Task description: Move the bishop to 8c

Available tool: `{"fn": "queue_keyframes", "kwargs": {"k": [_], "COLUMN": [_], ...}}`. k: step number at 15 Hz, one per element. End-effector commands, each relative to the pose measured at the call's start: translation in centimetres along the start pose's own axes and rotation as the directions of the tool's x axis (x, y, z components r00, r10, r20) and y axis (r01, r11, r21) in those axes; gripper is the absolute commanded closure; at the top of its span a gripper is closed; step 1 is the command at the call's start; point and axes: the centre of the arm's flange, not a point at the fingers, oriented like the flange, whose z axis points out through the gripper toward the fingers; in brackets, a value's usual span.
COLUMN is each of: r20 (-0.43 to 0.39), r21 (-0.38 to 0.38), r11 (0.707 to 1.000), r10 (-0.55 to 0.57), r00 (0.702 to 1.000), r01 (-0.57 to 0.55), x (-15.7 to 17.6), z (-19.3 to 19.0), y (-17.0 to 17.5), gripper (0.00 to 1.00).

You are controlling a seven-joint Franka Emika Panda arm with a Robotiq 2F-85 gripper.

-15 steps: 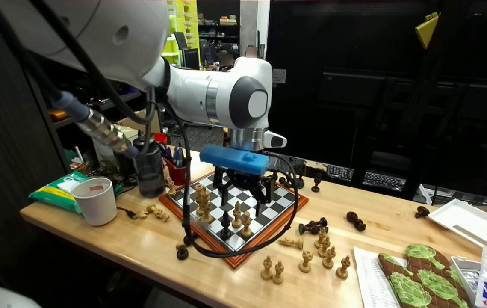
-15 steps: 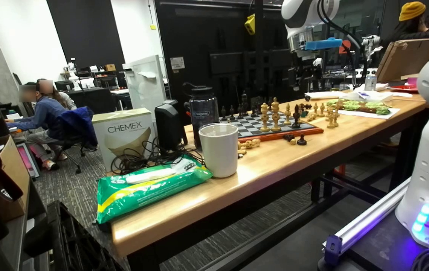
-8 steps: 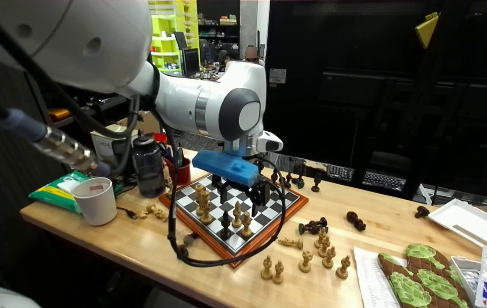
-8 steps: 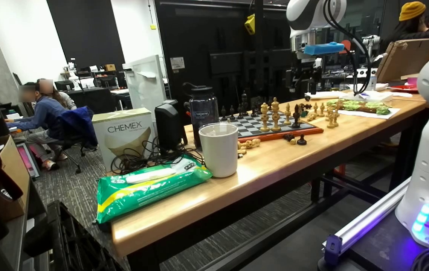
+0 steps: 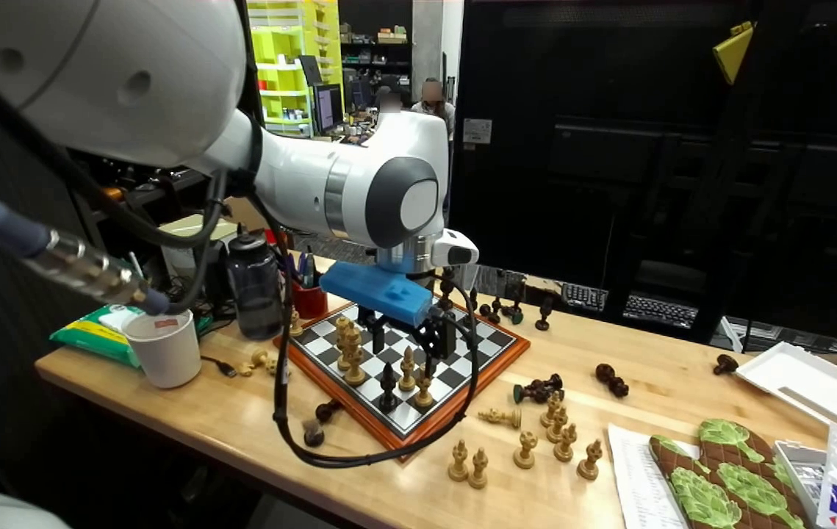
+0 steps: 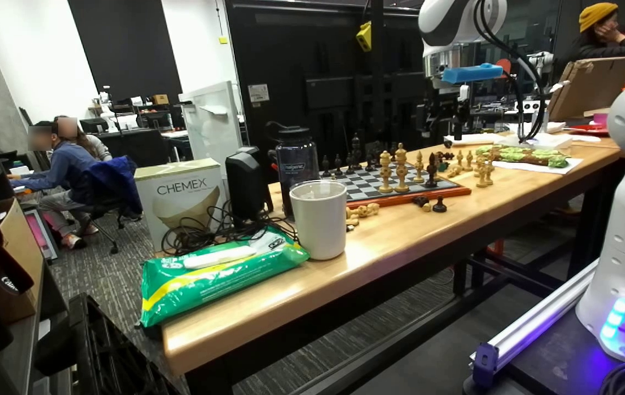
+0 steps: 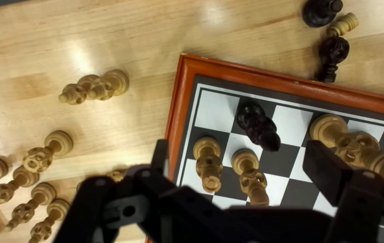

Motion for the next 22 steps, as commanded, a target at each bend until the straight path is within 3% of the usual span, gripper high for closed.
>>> {"fn": "queue_keyframes", "kwargs": {"k": [1, 6, 15, 22], "r20": [0.000, 0.017, -0.075, -0.077], "r21": [0.000, -0.001, 0.025, 0.057], "r11": [1.000, 1.000, 0.996, 0.987], "r10": [0.001, 0.026, 0.085, 0.155], "r00": [1.000, 1.000, 0.994, 0.985], "r01": [-0.001, -0.026, -0.083, -0.151], "x": [0.0, 0.2, -0.4, -1.6], "z": [0.0, 0.5, 1.6, 2.9], "y": [0.0, -0.5, -1.5, -2.4], "gripper": [0.00, 0.00, 0.00, 0.00]}}
